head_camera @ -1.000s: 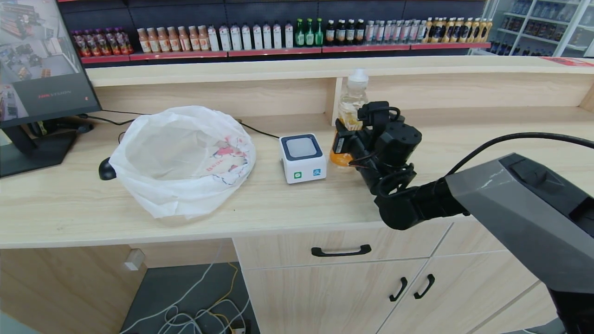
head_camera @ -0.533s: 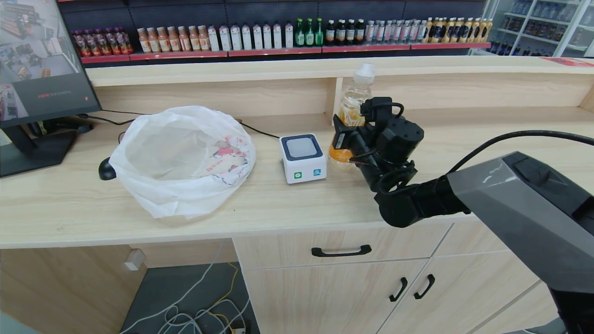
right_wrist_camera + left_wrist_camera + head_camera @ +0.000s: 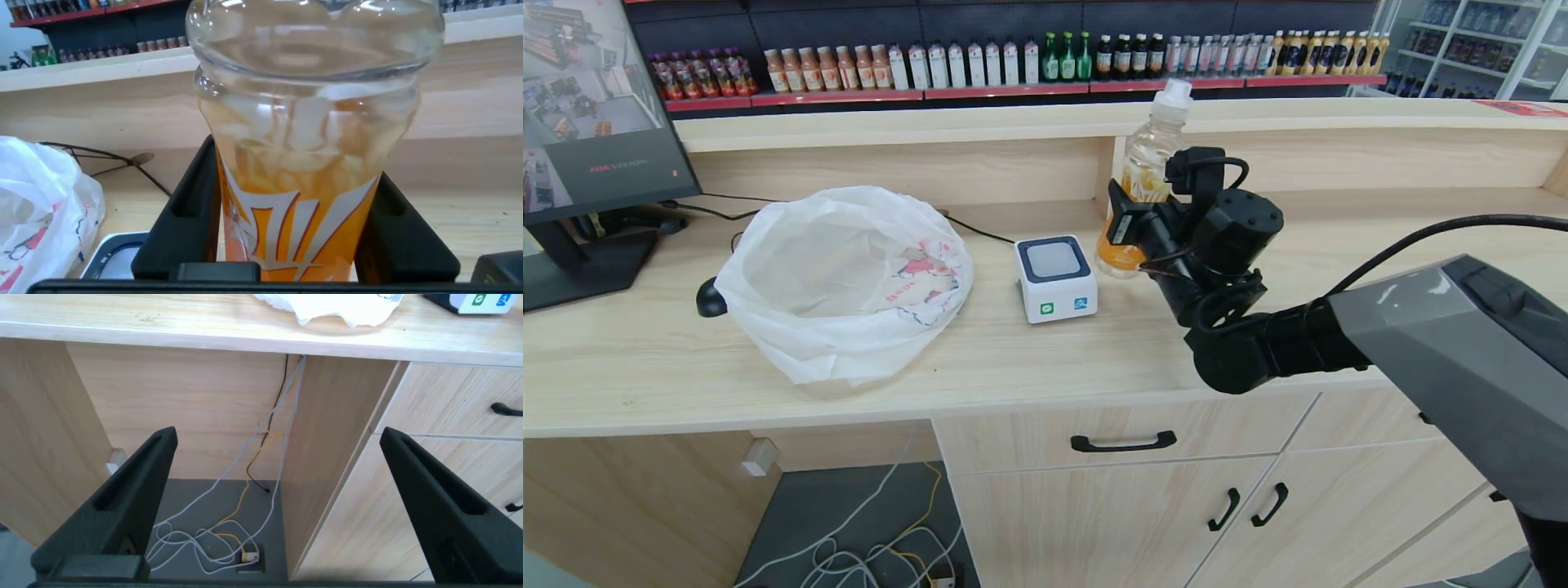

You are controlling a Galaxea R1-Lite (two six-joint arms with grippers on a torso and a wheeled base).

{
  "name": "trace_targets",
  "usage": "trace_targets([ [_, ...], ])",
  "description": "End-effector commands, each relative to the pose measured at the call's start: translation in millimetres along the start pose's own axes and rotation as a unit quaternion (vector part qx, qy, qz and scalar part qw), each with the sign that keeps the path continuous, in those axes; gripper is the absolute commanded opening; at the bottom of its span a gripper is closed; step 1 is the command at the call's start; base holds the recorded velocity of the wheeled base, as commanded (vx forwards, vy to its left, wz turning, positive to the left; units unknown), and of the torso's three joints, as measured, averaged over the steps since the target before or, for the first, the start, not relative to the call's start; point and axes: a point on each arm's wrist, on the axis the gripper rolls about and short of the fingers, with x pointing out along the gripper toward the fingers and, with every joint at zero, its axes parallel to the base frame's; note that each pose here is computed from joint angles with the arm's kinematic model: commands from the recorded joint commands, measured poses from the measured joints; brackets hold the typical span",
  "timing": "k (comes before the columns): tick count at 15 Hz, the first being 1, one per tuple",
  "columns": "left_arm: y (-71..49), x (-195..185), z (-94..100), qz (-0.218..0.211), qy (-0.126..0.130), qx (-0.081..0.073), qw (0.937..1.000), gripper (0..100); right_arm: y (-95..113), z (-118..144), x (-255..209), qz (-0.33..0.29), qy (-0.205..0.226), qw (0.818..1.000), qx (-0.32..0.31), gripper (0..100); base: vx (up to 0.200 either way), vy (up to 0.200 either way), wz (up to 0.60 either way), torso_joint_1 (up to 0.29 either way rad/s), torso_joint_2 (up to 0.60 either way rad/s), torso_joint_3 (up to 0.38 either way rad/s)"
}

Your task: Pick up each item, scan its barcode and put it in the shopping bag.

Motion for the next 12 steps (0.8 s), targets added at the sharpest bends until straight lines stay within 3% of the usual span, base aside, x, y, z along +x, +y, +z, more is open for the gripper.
trace_targets([
  [1, 0.0, 0, 0.0, 0.0, 0.0, 0.0, 1.0, 100, 6, 23, -2, 0.005, -0.02, 1.0, 0.008, 0, 0.0, 0.0, 0.0, 0.0, 0.0, 0.0],
  [6, 0.0, 0, 0.0, 0.0, 0.0, 0.0, 1.0, 100, 15, 57, -28, 0.025, -0.025, 0.999, 0.019, 0, 0.0, 0.0, 0.0, 0.0, 0.0, 0.0],
  [12, 0.0, 0, 0.0, 0.0, 0.0, 0.0, 1.0, 100, 7, 52, -108, 0.045, -0.004, 0.999, 0.018, 0, 0.0, 0.0, 0.0, 0.0, 0.0, 0.0],
])
